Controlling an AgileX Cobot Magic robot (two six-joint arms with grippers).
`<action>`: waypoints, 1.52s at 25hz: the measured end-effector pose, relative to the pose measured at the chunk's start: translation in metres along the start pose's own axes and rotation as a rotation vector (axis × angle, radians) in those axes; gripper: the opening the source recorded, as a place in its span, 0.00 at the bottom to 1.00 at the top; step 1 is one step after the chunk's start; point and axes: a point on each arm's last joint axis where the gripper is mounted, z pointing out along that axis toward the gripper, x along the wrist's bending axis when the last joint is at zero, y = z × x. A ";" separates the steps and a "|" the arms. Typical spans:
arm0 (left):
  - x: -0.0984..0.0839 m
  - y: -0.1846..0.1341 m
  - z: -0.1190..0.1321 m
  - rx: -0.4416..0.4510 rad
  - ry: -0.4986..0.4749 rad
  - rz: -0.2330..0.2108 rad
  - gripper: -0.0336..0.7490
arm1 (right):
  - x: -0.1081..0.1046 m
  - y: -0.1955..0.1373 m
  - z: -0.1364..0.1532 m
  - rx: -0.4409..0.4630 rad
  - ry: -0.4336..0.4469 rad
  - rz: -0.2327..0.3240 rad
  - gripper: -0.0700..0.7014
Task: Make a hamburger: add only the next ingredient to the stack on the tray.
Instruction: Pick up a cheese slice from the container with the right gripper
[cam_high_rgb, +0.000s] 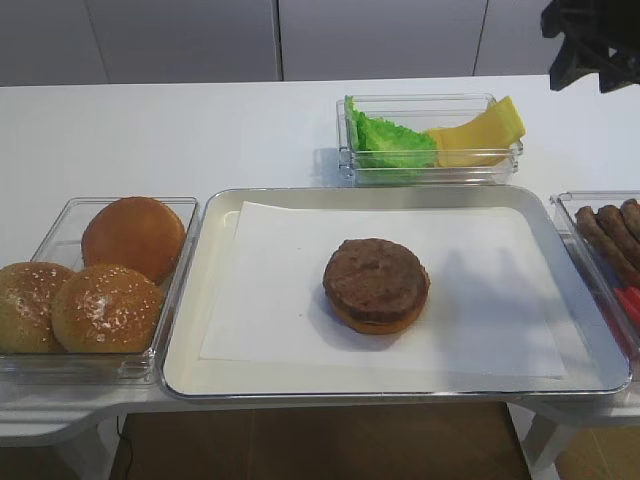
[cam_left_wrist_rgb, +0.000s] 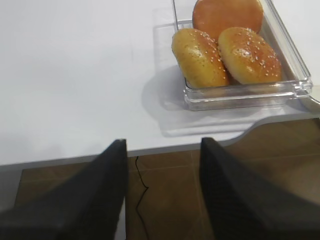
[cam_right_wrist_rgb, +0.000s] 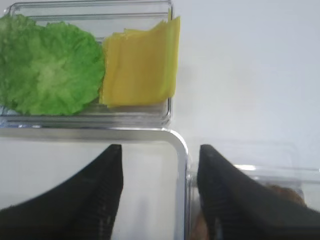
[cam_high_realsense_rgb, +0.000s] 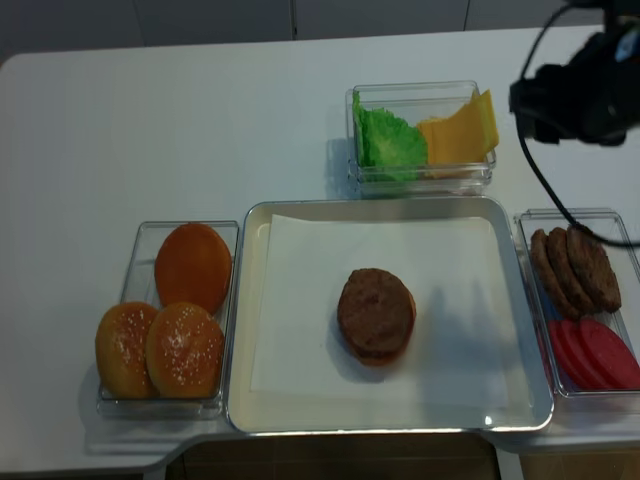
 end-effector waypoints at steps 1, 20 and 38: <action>0.000 0.000 0.000 0.000 0.000 0.000 0.49 | -0.002 0.008 0.007 0.001 -0.002 -0.002 0.56; 0.000 0.000 0.000 0.000 0.000 0.000 0.49 | -0.049 0.044 0.125 0.170 0.181 0.097 0.52; 0.000 0.000 0.000 0.000 0.000 0.000 0.49 | -0.047 0.040 0.136 0.205 0.227 0.143 0.35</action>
